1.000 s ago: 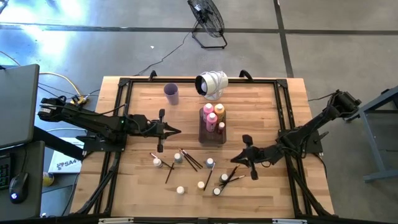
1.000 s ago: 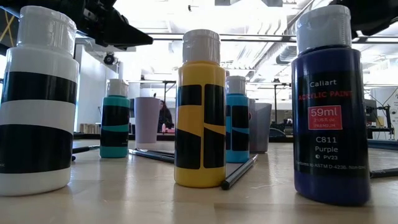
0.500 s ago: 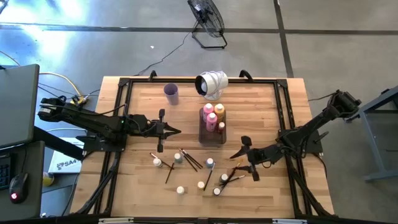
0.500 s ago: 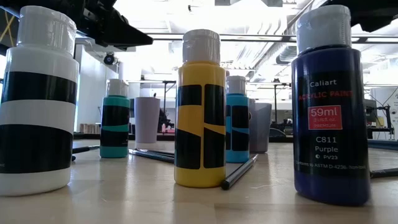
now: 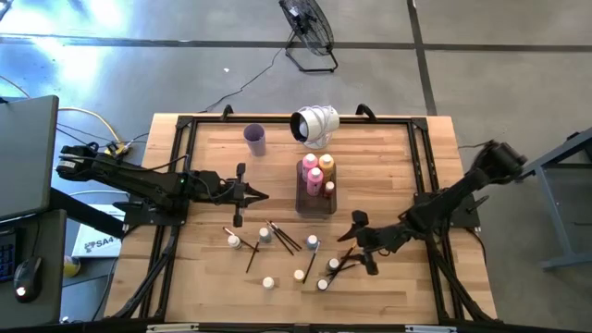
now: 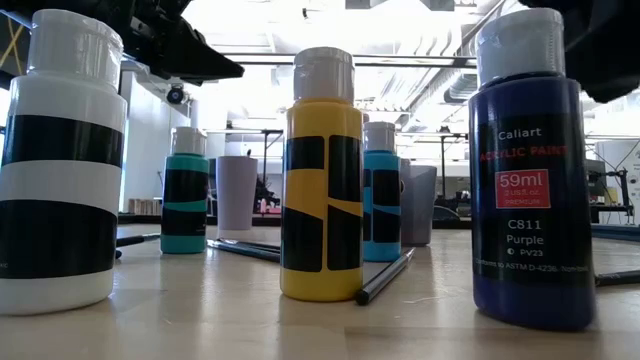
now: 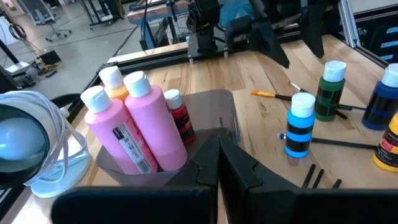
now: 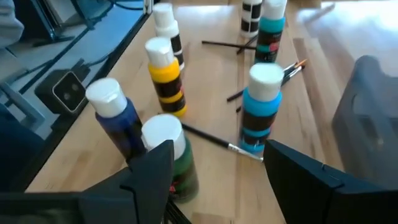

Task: Pick & Place Paint Supplies
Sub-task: Put the green paint bottle into the black bin, then put the top white paint bottle into the black bin

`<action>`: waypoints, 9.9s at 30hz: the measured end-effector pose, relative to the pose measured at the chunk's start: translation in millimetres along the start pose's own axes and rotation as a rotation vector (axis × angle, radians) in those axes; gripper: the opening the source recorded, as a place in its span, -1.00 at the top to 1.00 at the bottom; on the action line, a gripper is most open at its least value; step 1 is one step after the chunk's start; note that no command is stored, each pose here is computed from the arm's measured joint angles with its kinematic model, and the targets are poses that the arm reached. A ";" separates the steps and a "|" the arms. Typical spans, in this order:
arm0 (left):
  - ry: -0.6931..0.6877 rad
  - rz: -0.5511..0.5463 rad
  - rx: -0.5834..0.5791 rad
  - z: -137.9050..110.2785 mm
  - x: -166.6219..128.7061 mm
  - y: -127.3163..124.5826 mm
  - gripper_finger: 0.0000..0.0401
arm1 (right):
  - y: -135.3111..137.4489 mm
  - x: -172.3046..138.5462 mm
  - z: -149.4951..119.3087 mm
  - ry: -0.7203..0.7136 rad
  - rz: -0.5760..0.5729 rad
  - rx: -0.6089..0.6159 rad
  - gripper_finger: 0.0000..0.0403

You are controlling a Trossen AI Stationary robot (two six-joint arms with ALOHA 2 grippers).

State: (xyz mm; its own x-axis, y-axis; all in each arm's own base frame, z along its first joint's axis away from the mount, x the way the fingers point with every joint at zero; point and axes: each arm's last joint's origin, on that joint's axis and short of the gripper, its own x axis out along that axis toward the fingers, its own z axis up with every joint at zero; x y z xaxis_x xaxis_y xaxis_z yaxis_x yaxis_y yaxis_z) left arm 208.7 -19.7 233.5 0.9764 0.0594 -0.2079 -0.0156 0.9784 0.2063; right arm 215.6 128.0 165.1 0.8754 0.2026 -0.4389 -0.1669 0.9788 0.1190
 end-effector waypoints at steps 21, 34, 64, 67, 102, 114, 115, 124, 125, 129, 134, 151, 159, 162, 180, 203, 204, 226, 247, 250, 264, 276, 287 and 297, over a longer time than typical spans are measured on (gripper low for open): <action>0.018 0.001 0.004 -1.7 0.0 -0.2 1.00 | 5.1 12.5 -8.2 0.023 0.105 0.049 -0.19; 0.017 0.000 0.004 -1.6 -0.1 -0.2 1.00 | 7.8 15.3 -5.2 -0.028 0.141 0.038 -0.19; 0.018 0.000 0.005 -1.7 0.0 -0.2 1.00 | 14.1 43.5 -15.0 -0.052 0.123 0.015 0.03; 0.018 0.000 0.005 -1.7 0.0 -0.2 1.00 | 14.2 43.4 -15.1 -0.051 0.128 0.015 0.15; 0.017 0.000 0.005 -1.6 0.0 -0.2 1.00 | -14.2 -7.2 40.0 -0.193 -0.065 -0.068 0.41; 0.016 0.000 0.007 -1.6 0.0 -0.2 1.00 | -54.4 -19.9 60.3 -0.262 -0.224 -0.068 0.43; 0.016 0.000 0.007 -1.6 0.0 -0.2 1.00 | -57.7 -18.6 60.1 -0.258 -0.238 -0.064 0.44; 0.020 0.023 0.007 -1.7 0.0 0.5 1.00 | -85.3 -9.8 58.0 -0.237 -0.338 -0.013 0.44; 0.020 0.023 0.007 -1.7 0.0 0.5 1.00 | -88.2 -9.0 57.5 -0.233 -0.348 -0.002 0.45; 0.020 0.024 0.007 -1.7 0.0 0.5 1.00 | -96.3 -3.8 53.6 -0.213 -0.376 0.029 0.43; 0.020 0.027 0.007 -1.7 0.0 0.6 1.00 | -99.4 4.5 46.2 -0.169 -0.386 0.025 0.44; 0.020 0.027 0.006 -1.7 0.0 0.6 1.00 | -108.5 0.9 9.7 -0.226 -0.385 0.094 0.43; 0.020 0.027 0.006 -1.7 0.0 0.6 1.00 | -110.8 1.4 1.4 -0.209 -0.381 0.101 0.45; 0.020 0.027 0.006 -1.7 0.0 0.6 1.00 | -112.6 4.6 -2.7 -0.188 -0.390 0.103 0.44; 0.020 0.027 0.006 -1.7 0.0 0.6 1.00 | -119.1 25.7 -19.8 -0.188 -0.401 0.120 0.30; 0.021 0.027 0.006 -1.8 0.0 0.6 1.00 | -116.0 25.2 -19.3 -0.171 -0.346 0.095 0.09; 0.021 0.027 0.006 -1.8 0.0 0.6 1.00 | -115.8 25.1 -19.2 -0.169 -0.342 0.092 0.08; 0.026 0.050 0.007 -2.0 0.0 1.3 1.00 | -99.2 5.8 0.3 -0.217 -0.393 -0.034 0.02; 0.027 0.053 0.007 -2.1 -0.1 1.4 1.00 | -60.6 -41.9 40.3 -0.467 -0.162 -0.090 0.02; 0.026 0.053 0.007 -2.0 -0.1 1.4 1.00 | -52.4 -44.6 37.7 -0.441 -0.123 -0.105 0.02; 0.026 0.053 0.007 -1.9 -0.1 1.4 1.00 | -31.2 -47.8 31.4 -0.409 -0.006 -0.052 0.22; 0.026 0.052 0.006 -1.9 -0.1 1.4 1.00 | -29.7 -47.8 30.6 -0.403 0.000 -0.054 0.40; 0.026 0.052 0.006 -2.0 -0.1 1.4 1.00 | -29.8 -47.8 30.6 -0.402 0.000 -0.054 0.43; 0.026 0.052 0.007 -2.0 -0.1 1.4 1.00 | -29.8 -47.8 30.6 -0.402 0.000 -0.054 0.45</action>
State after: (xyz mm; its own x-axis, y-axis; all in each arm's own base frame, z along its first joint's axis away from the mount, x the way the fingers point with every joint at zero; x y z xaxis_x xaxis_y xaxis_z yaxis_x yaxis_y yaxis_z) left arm 208.2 -18.0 231.9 0.9683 0.1153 -0.2214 -0.0646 0.9725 0.2238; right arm 192.5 88.2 209.7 0.9813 0.1848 -0.0540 -0.1811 0.9812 0.0668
